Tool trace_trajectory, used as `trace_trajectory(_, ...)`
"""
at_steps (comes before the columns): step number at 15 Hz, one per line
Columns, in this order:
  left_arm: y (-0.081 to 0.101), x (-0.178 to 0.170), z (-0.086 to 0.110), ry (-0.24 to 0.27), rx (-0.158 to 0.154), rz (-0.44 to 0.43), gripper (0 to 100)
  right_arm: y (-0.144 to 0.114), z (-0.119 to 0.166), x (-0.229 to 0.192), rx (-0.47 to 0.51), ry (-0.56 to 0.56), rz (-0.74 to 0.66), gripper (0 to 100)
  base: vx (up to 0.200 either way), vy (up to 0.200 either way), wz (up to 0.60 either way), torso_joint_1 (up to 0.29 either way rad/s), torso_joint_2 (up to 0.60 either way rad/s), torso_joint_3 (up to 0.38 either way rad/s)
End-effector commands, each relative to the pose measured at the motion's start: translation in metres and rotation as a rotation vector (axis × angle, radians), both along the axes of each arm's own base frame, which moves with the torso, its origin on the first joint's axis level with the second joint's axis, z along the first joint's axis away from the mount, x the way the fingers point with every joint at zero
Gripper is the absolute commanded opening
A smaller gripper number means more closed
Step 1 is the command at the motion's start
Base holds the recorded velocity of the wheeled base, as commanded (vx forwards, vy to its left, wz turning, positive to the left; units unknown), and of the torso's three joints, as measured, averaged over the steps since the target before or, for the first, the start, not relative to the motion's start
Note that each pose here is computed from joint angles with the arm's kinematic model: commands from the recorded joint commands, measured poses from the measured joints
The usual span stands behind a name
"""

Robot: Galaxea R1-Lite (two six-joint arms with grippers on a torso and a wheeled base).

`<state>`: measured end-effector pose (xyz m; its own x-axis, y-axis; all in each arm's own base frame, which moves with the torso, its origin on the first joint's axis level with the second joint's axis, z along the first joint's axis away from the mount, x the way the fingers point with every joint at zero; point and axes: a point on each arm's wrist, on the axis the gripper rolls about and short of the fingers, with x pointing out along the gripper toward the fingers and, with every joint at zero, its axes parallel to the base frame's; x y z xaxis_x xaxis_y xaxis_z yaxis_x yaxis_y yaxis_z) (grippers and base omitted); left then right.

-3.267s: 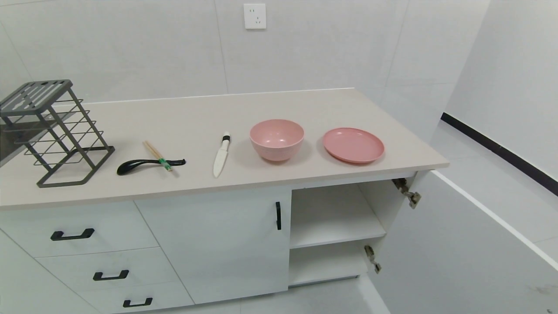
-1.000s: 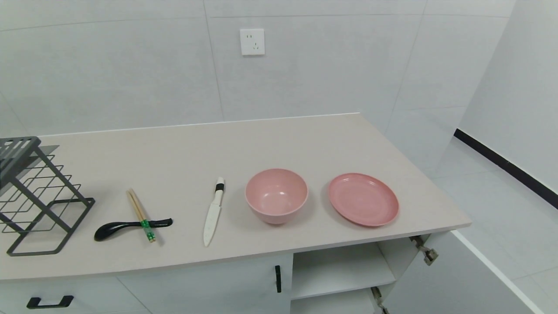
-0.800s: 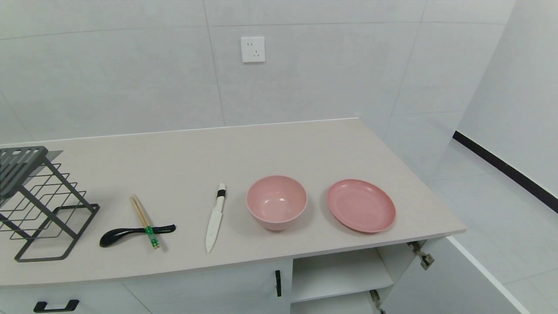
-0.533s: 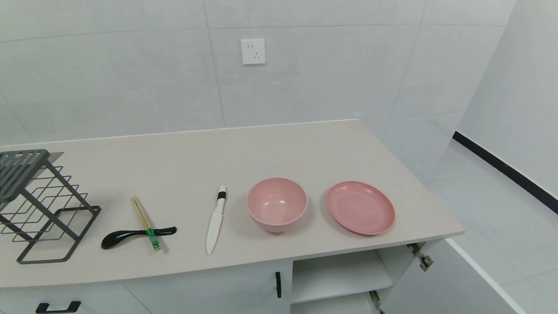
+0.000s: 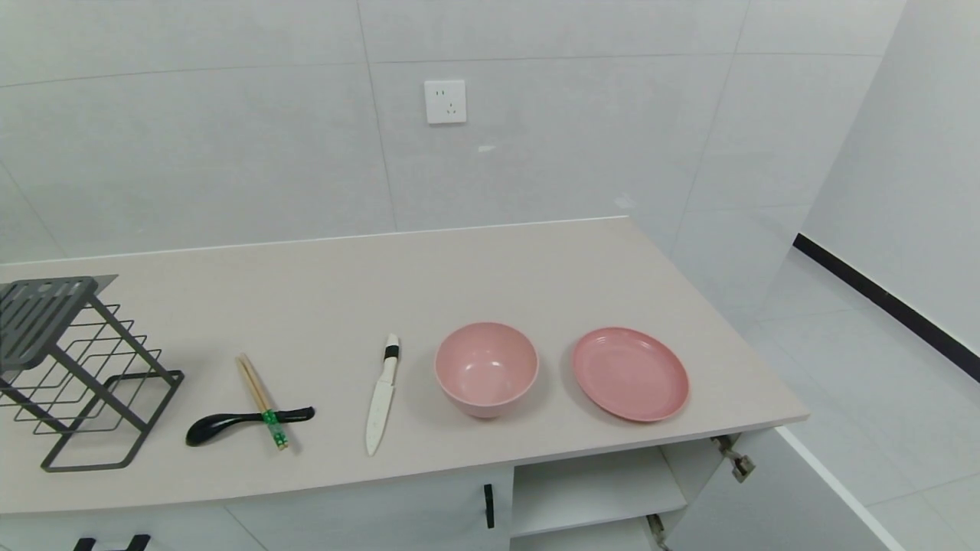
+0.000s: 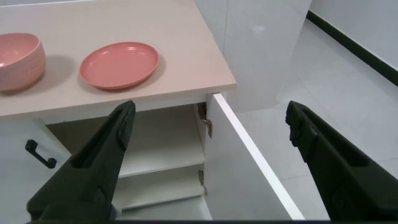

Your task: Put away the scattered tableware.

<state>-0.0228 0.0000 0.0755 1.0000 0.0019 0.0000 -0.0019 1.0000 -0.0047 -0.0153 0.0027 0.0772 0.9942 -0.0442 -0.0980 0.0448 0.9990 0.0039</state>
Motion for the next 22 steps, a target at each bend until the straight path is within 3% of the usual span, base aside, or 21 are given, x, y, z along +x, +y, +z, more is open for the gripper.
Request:
trace_trajectory(1,0.0,0.0001,0.0,0.002,0.0,0.0,100,0.0,0.0,0.0,0.0,0.0,0.0,100,0.0,0.0,0.0,0.0,0.0,0.0)
trace_trajectory(13,0.0,0.0001,0.0002,0.0,0.0,0.0,100,0.0,0.0,0.0,0.0,0.0,0.0,100,0.0,0.0,0.0,0.093,-0.17,-0.084)
trace_trajectory(17,0.0,0.0001,0.0002,0.0,-0.014,0.0,100,0.0,0.0,0.0001,0.0,0.001,0.0,100,0.0,0.0,0.0,0.085,-0.17,-0.079)
trace_trajectory(20,-0.0001,0.0001,0.0,0.002,0.011,-0.005,100,0.0,0.0,0.0001,0.0,0.001,0.0,100,0.0,0.0,0.0,0.0,0.0,0.0)
trace_trajectory(22,-0.0001,0.0001,0.0,0.002,0.008,-0.007,100,0.0,0.0,0.0,0.001,0.0,0.003,100,0.0,0.0,0.0,0.0,0.0,0.0)
